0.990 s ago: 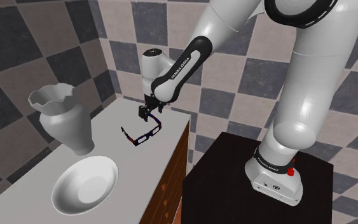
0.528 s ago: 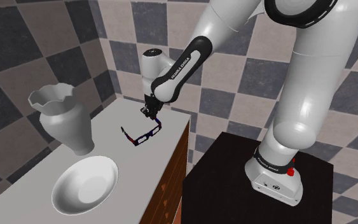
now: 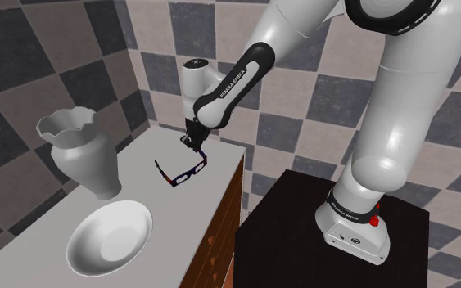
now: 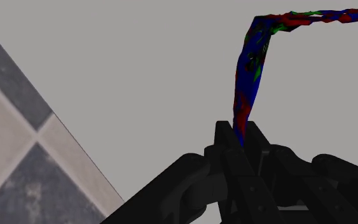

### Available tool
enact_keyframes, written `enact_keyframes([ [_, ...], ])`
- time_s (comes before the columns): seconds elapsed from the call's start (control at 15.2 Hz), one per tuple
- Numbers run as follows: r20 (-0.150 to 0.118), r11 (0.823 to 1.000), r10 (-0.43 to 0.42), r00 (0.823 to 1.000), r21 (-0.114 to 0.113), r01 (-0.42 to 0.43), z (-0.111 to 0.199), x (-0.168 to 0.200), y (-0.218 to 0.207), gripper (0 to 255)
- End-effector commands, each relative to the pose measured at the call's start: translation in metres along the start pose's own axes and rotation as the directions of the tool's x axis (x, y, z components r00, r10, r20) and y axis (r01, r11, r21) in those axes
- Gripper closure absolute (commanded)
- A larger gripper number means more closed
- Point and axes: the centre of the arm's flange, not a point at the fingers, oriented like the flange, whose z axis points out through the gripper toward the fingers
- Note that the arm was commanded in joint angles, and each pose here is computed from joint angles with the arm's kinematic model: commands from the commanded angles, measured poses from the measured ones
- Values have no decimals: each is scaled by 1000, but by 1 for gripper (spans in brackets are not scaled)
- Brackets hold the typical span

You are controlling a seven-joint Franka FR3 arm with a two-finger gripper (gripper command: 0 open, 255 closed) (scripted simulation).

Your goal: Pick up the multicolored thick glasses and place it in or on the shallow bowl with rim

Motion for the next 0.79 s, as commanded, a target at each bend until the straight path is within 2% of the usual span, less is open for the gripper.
enact_keyframes([
  [0.0, 0, 1000, 0, 1000, 0, 0, -10, 1, 0, 255],
  [0.73, 0, 1000, 0, 1000, 0, 0, -67, 10, 1, 255],
])
